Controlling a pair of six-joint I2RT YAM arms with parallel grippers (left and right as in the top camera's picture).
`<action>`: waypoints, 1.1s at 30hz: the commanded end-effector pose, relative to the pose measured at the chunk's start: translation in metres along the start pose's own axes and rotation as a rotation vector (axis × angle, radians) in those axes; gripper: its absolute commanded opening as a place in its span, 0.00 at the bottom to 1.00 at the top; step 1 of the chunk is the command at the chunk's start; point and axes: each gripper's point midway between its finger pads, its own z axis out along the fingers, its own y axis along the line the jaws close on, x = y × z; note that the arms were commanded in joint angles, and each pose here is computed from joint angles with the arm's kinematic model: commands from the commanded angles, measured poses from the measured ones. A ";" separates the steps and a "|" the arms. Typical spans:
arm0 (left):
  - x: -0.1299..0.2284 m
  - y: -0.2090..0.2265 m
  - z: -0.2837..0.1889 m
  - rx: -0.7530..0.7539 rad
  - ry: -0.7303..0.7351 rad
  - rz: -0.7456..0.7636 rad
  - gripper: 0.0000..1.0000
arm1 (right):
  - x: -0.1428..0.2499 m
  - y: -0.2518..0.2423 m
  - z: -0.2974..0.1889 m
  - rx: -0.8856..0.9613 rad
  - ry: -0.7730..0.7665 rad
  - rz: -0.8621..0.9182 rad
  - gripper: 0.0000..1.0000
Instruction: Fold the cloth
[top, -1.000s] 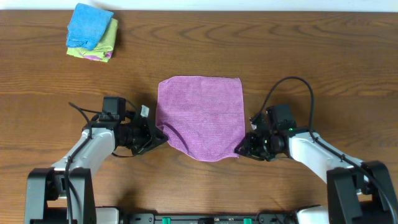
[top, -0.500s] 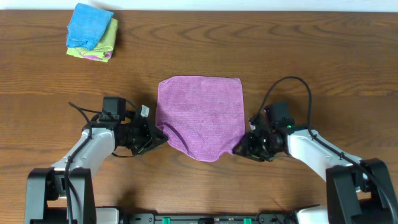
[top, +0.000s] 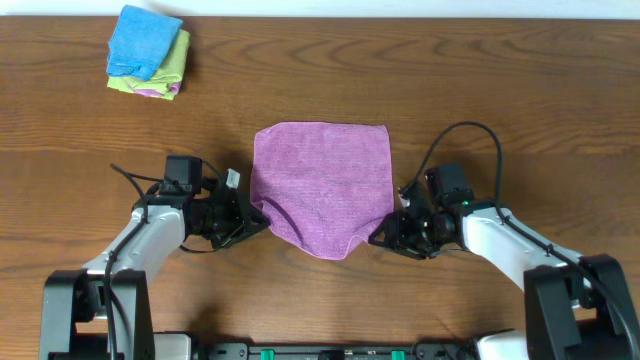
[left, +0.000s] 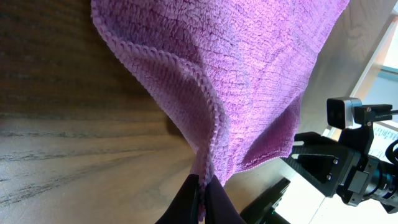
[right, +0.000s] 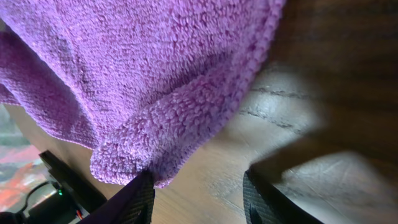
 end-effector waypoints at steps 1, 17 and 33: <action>-0.004 -0.002 0.000 -0.002 -0.005 0.034 0.06 | 0.008 -0.025 0.011 0.089 0.012 0.072 0.47; -0.004 -0.002 0.000 -0.005 -0.007 0.037 0.06 | 0.000 0.027 0.012 -0.163 0.026 0.045 0.42; -0.005 0.001 0.000 -0.021 -0.015 0.037 0.06 | -0.006 0.046 -0.003 -0.202 -0.017 -0.006 0.40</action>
